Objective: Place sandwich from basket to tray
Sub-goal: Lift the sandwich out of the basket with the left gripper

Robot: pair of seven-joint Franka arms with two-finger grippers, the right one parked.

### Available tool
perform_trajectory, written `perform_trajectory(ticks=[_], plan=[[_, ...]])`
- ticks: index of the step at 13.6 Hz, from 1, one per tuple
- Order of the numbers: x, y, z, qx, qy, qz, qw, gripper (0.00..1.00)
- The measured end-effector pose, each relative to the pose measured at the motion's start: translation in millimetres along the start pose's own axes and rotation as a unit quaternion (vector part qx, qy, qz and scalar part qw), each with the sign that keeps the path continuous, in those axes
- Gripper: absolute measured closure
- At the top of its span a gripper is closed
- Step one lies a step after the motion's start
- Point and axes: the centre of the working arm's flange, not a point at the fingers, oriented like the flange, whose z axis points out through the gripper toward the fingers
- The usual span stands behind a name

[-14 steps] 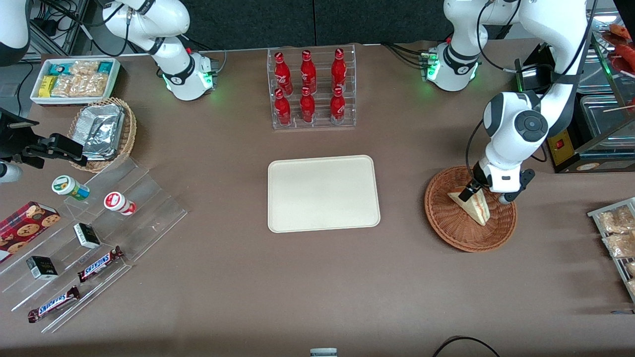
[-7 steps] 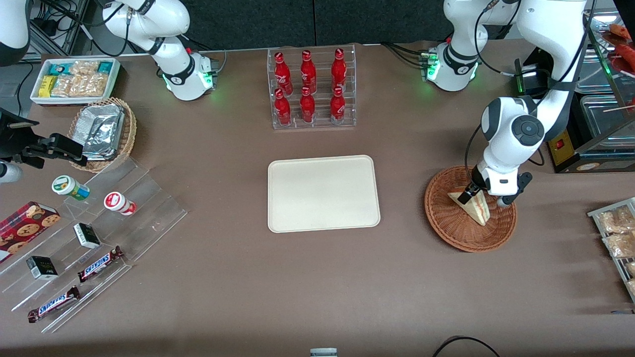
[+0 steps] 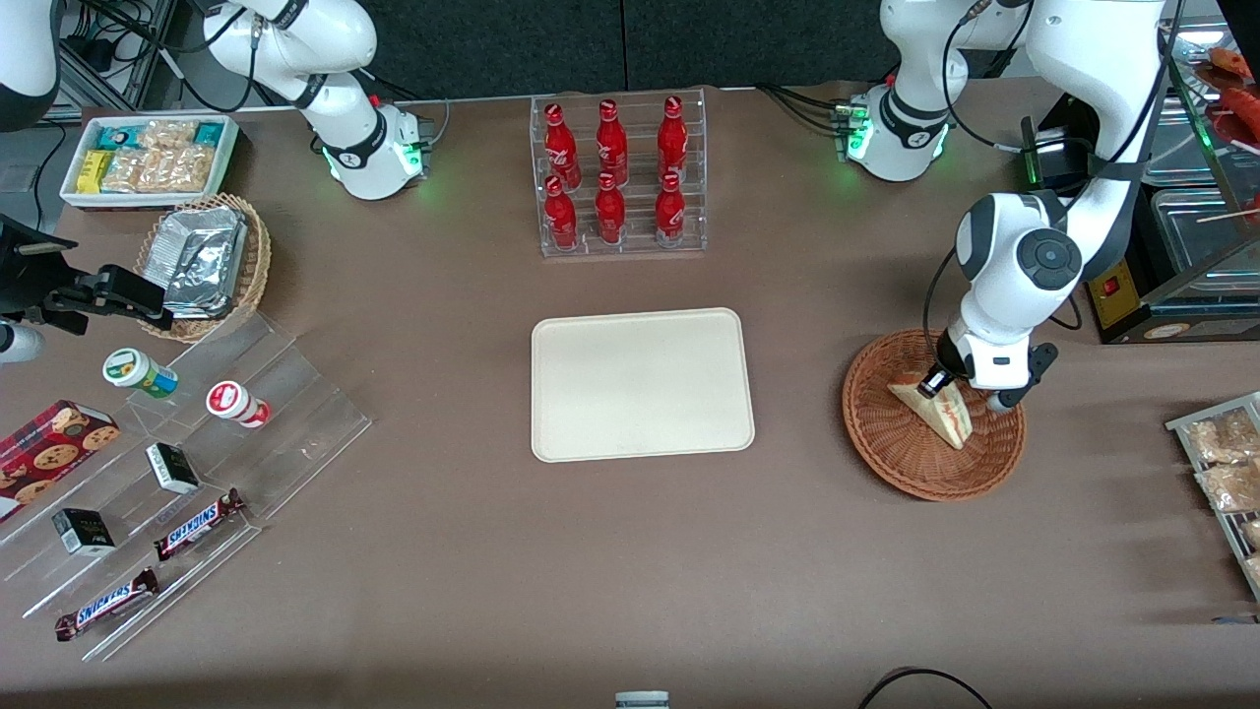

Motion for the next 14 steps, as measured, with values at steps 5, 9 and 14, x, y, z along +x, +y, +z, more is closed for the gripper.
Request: perform_trajectory(ticks=[5, 9, 14], plan=[[6.2, 8.6, -43.4, 0.025, -0.017, 0.012, 0.9995, 0.85], [-7.8, 37.8, -138.4, 0.068, -0.046, 0.048, 0.9954, 0.85], [-91.9, 113.2, -201.5, 0.061, -0.049, 0.142, 0.9867, 0.85]])
